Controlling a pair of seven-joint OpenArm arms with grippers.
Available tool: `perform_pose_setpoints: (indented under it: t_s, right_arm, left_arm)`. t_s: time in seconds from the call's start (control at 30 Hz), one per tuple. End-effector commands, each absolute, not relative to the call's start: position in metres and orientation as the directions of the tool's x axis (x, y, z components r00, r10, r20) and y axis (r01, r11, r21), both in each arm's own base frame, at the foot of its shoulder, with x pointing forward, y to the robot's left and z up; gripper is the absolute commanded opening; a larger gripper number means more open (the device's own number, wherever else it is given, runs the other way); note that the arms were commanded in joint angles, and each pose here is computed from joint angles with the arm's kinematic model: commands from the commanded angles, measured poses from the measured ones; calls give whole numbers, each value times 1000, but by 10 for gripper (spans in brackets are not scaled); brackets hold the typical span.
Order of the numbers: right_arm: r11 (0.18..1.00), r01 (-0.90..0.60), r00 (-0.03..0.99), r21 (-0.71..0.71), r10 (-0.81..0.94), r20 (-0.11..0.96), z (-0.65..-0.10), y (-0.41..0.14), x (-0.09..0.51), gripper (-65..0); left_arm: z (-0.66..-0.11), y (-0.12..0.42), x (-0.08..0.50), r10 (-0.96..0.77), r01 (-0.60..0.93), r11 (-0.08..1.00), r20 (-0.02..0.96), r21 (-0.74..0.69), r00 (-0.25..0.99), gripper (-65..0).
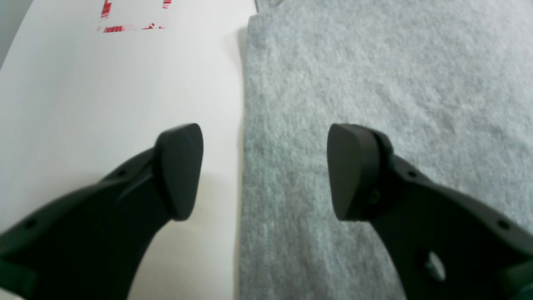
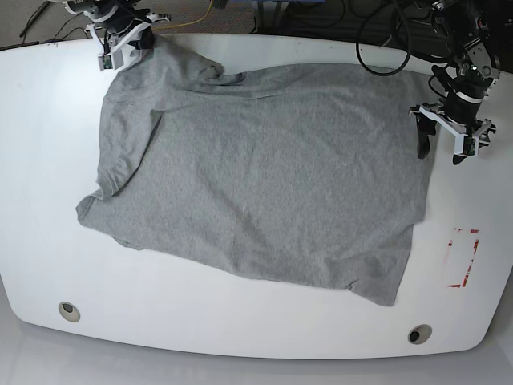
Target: Layout the t-shirt on the table in an organized manner, then fold the t-shirt properly
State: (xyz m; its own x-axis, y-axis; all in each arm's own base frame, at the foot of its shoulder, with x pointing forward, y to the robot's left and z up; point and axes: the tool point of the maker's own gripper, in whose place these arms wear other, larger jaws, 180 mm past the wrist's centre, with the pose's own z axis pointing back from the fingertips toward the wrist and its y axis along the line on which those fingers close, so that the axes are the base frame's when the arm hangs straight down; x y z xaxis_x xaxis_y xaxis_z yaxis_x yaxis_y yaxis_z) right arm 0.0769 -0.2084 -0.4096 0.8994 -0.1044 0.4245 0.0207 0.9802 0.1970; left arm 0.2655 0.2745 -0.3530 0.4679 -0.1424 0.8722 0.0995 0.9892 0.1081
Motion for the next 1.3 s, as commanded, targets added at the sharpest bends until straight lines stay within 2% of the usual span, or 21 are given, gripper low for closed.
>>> perform_pose_setpoints:
  t_s: [0.0, 0.33, 0.47, 0.77, 0.87, 1.1, 1.27]
  right_arm:
    - [987, 32, 885, 158, -101, 455, -400, -224, 80, -535]
    - [993, 109, 834, 35, -111, 540, -375, -282, 101, -154]
    - [996, 93, 816, 5, -80, 572, -366, -294, 118, -73]
    - [997, 69, 733, -18, -38, 680, -343, -311, 178, -59]
    - [998, 61, 711, 15, -54, 701, -345, -308, 199, -59]
    - [998, 12, 714, 70, -57, 698, -358, -308, 238, -58]
    - [993, 32, 722, 116, -104, 684, -370, -320, 256, -58]
  left_arm:
    - [-336, 277, 272, -152, 97, 988, 897, 122, 414, -210]
    - [-337, 278, 272, -150, 95, 988, 897, 122, 416, -210]
    - [-337, 277, 272, -151, 96, 988, 897, 121, 415, -210]
    - [-337, 277, 272, -151, 98, 988, 897, 121, 415, -210]
    - [-337, 276, 273, -151, 99, 988, 897, 120, 415, -210]
    - [-336, 276, 273, -152, 100, 988, 897, 121, 414, -210]
    - [-336, 276, 273, -152, 100, 988, 897, 121, 414, -210]
